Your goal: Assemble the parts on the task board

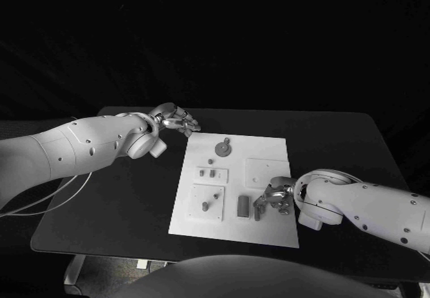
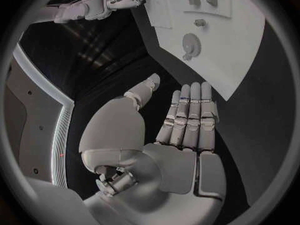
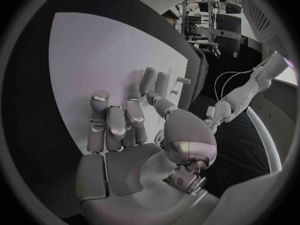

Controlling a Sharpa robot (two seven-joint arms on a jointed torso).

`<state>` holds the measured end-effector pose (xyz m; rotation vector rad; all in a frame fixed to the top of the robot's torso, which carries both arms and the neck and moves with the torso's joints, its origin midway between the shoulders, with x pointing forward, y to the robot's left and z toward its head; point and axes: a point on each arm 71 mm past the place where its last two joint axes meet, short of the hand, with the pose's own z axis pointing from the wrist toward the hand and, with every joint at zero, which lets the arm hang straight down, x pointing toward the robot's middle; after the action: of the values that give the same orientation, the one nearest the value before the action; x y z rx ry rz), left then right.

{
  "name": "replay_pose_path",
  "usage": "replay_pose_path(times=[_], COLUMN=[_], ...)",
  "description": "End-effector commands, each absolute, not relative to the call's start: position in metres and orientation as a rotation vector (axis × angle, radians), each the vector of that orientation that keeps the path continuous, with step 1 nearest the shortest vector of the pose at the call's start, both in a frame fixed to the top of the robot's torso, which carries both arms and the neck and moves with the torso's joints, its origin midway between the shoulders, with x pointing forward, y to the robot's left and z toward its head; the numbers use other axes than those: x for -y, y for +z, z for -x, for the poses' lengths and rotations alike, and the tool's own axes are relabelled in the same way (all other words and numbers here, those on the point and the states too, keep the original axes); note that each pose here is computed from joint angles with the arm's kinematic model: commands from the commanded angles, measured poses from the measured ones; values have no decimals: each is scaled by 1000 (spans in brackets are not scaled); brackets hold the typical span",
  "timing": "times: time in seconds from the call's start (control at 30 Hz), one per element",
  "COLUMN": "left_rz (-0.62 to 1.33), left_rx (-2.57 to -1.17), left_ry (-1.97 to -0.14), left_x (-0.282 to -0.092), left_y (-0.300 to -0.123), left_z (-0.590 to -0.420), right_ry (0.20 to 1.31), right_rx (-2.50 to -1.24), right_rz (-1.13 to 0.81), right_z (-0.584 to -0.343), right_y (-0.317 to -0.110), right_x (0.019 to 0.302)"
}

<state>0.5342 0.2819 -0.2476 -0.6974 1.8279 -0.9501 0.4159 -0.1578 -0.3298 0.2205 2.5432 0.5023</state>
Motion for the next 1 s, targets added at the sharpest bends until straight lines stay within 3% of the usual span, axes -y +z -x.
replay_pose_path(times=[0.03,0.57,1.0], left_rz=[689,690,691], left_rx=[-1831,-1831,-1830], left_ry=[-962,-961,-959], left_x=[-280,-280,-282], left_y=[-247,-247,-247], left_z=[-534,-534,-534], right_ry=[516,521,642], right_rx=[-2552,-2532,-2421], right_rz=[-214,-227,-198], right_z=[-414,-416,-414], right_y=[-330,-329,-316], right_x=[156,159,173])
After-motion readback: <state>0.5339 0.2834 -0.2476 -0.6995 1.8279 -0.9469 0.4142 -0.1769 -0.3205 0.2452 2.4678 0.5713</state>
